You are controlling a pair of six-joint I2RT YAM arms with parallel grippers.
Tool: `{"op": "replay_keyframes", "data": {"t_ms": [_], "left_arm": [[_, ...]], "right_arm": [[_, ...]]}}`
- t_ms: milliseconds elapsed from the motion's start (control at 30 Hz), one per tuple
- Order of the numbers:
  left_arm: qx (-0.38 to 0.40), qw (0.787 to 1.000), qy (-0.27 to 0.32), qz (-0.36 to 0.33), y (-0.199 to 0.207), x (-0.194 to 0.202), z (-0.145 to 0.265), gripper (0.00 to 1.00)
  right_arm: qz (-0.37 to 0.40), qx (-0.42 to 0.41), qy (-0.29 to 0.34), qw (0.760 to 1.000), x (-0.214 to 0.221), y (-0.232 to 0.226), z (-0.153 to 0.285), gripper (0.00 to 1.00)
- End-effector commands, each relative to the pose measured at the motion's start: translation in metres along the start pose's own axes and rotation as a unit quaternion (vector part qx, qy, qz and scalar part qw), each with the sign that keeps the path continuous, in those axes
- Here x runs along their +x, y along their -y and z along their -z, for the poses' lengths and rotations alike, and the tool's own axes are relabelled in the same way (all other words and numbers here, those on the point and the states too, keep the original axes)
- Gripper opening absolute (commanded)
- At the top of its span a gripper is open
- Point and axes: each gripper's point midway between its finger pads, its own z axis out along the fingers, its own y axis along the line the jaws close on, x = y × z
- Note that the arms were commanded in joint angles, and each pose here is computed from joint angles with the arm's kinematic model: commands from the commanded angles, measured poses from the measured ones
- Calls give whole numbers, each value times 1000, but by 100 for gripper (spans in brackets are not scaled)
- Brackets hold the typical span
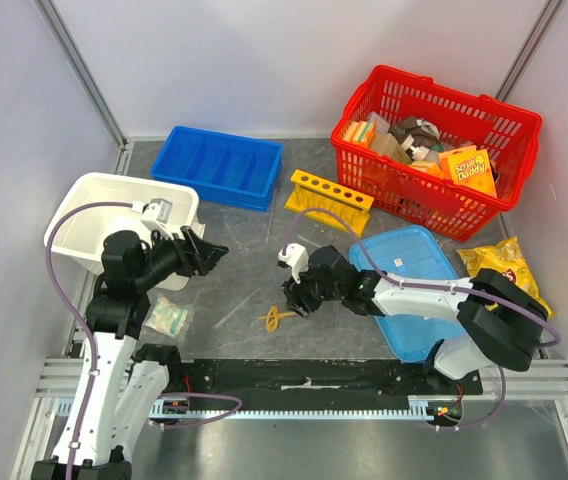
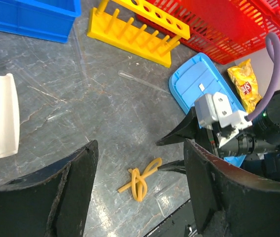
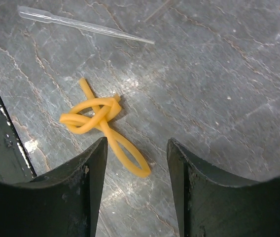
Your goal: Organize the chemistry lab equipment
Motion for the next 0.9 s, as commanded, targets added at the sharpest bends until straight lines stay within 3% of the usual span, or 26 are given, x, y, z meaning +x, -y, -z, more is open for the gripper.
{"op": "replay_keyframes", "data": {"t_ms": [0,433,867], "left_arm": [[-23,999,28,-12,-5,-13,2,75],[-31,999,30,-13,-7,-12,4,75],[-20,999,22,-11,-5,-9,2,73]], "right_arm": [[37,-35,20,999,-6,-16,-11,58],[75,9,-39,996,28,-19,-31,55],[70,33,-4,997,13,-18,-25,13]]}}
